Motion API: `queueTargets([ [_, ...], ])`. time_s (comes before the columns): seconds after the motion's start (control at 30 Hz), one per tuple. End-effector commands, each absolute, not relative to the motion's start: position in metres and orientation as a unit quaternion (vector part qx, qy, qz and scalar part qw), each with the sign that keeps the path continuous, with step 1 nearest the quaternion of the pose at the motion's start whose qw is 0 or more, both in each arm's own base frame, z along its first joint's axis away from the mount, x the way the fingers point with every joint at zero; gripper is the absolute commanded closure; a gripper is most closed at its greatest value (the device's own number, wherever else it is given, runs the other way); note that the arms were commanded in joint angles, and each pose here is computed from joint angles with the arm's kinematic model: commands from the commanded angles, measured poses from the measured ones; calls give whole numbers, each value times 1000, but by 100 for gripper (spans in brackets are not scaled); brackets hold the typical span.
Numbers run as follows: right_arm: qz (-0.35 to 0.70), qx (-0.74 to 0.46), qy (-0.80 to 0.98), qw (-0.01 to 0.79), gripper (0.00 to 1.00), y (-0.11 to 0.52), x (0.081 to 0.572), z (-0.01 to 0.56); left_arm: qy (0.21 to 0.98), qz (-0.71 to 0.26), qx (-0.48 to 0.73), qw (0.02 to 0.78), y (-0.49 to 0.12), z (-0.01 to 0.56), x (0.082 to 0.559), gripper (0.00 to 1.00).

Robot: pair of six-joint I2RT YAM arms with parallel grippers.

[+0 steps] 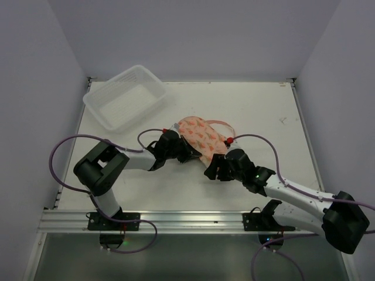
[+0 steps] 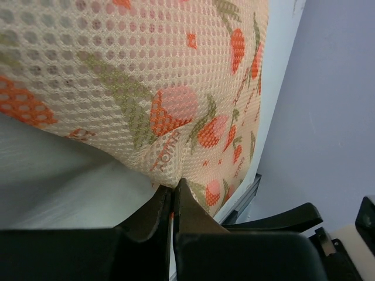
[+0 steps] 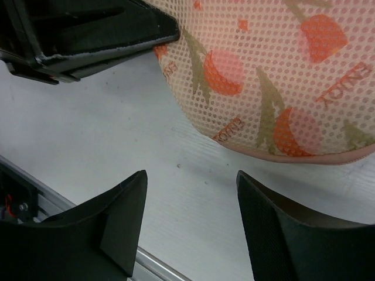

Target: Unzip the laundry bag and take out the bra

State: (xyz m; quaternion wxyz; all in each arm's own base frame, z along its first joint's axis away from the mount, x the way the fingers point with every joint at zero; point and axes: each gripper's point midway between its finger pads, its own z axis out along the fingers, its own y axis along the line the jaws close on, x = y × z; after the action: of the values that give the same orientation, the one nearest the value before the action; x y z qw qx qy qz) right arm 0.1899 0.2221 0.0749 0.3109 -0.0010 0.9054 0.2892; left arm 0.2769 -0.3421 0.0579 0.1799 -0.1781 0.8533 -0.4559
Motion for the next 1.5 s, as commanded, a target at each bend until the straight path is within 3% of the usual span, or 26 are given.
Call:
queueTargets([
  [0.0,277,13,891,359,36,231,211,83,861,-446,-198,146,-346,73,273,100],
  [0.77,265,-19,875,405,47,254,238,75,868,-442,-204,98,-353,100,265,100],
  [1.17,253,-32,878,406,79,250,236,72,874,-431,-199,104,-346,97,269,100],
  [1.33,245,-35,881,404,100,244,233,70,876,-426,-197,108,-343,96,272,100],
  [1.47,242,-33,884,398,100,240,228,67,881,-414,-198,112,-332,89,279,100],
])
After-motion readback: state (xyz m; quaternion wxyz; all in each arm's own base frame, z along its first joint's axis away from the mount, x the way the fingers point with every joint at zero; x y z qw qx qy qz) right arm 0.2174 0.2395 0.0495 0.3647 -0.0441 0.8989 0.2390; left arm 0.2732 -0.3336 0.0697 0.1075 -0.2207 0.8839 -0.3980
